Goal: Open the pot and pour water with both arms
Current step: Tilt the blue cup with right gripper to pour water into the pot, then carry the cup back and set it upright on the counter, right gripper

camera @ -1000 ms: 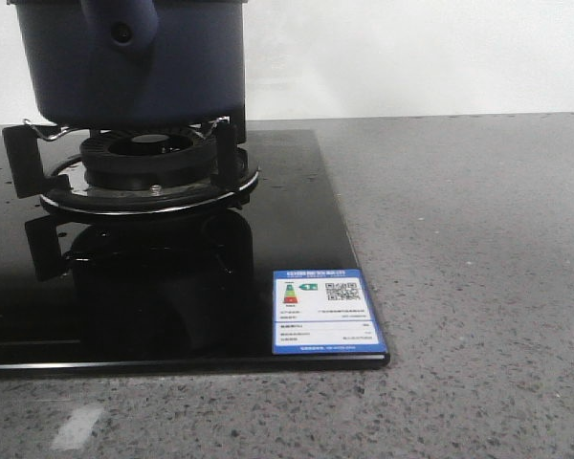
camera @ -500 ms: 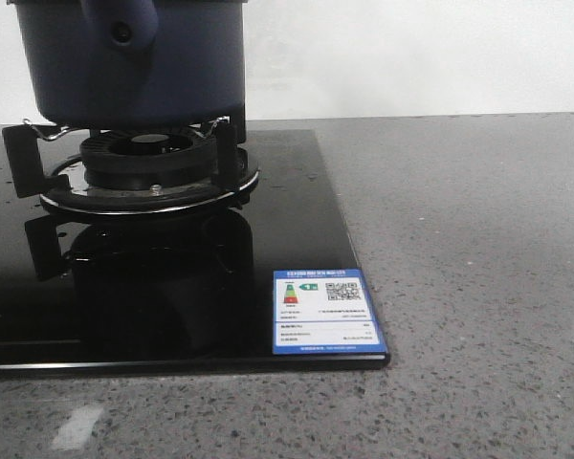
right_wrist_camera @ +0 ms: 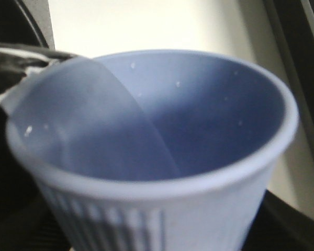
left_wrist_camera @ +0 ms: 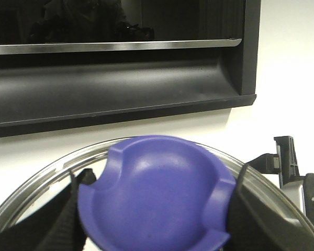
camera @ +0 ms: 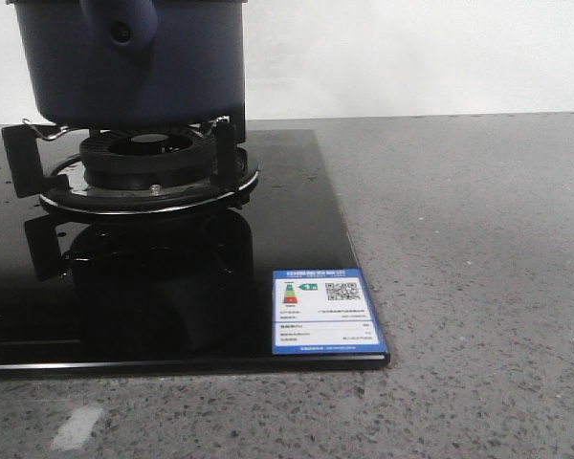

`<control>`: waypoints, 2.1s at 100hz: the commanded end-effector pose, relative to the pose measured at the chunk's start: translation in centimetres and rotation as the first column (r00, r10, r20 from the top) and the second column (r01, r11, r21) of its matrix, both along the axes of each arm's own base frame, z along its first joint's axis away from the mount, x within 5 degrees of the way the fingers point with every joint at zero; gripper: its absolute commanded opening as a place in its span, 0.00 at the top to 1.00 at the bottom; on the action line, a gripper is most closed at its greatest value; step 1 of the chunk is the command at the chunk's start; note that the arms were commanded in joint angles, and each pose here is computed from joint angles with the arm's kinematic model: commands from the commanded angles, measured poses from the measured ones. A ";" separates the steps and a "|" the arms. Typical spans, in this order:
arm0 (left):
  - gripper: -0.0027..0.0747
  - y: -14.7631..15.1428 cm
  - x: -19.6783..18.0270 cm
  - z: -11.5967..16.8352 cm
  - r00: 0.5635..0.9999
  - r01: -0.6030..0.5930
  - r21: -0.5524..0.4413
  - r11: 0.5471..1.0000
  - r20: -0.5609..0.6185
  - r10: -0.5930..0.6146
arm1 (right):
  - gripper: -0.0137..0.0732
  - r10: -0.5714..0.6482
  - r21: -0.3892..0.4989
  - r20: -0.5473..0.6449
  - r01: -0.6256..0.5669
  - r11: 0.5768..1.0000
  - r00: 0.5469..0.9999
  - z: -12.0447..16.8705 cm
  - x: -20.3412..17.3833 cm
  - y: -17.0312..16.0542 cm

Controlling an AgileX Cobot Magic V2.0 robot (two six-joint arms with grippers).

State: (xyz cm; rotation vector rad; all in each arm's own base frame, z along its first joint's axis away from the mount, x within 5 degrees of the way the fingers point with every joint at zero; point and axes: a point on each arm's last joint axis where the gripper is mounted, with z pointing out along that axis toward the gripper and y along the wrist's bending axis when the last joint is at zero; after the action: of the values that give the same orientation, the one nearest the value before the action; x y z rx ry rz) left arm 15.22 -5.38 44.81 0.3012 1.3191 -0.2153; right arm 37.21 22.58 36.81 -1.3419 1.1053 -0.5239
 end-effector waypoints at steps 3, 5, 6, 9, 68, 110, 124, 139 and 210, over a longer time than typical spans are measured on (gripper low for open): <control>0.64 -0.1 -0.8 1.4 0.998 0.044 -0.054 0.998 0.038 -0.042 | 0.43 0.050 -0.011 0.132 -0.049 0.999 0.990 3.9 -1.4 -0.4; 0.64 -0.1 -0.8 1.4 0.998 0.044 -0.054 0.998 0.038 -0.042 | 0.43 0.050 -0.020 0.137 -0.048 0.999 0.989 3.9 -1.4 -0.4; 0.64 -0.1 -0.8 1.4 0.998 0.044 -0.054 0.998 0.038 -0.042 | 0.43 0.050 -0.023 0.139 -0.048 0.999 0.989 3.9 -1.4 -0.4; 0.64 -0.1 -0.8 1.4 0.998 0.044 -0.054 0.998 0.038 -0.042 | 0.43 0.054 -0.041 0.150 -0.048 0.998 0.987 4.0 -1.4 -0.4; 0.64 -0.1 -0.8 1.4 0.998 0.044 -0.054 0.998 0.038 -0.042 | 0.43 0.097 -0.328 0.464 0.069 0.942 0.880 9.1 -1.7 -1.0; 0.64 -0.1 -0.8 1.4 0.998 0.044 -0.054 0.998 0.038 -0.042 | 0.43 0.103 -0.310 0.534 0.081 0.947 0.839 11.7 -2.3 -1.2; 0.64 -0.1 -0.8 1.4 0.998 0.044 -0.054 0.998 0.038 -0.042 | 0.43 0.080 -0.220 0.480 0.032 0.975 0.874 11.4 -2.1 -1.0; 0.64 -0.1 -0.8 1.4 0.998 0.044 -0.054 0.998 0.038 -0.042 | 0.43 -0.068 0.285 0.188 0.012 0.958 0.980 10.8 -1.5 -1.3; 0.64 -0.9 0.2 0.8 0.995 0.095 -0.035 0.995 0.018 -0.095 | 0.43 -0.199 0.676 -0.519 0.542 0.499 0.831 1.8 -3.0 -12.0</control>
State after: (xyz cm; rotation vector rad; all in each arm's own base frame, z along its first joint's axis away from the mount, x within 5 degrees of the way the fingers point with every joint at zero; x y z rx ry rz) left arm 16.07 -5.87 44.28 0.3235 1.3424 -0.2284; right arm 35.79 10.97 38.78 -0.3011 1.7881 -0.1368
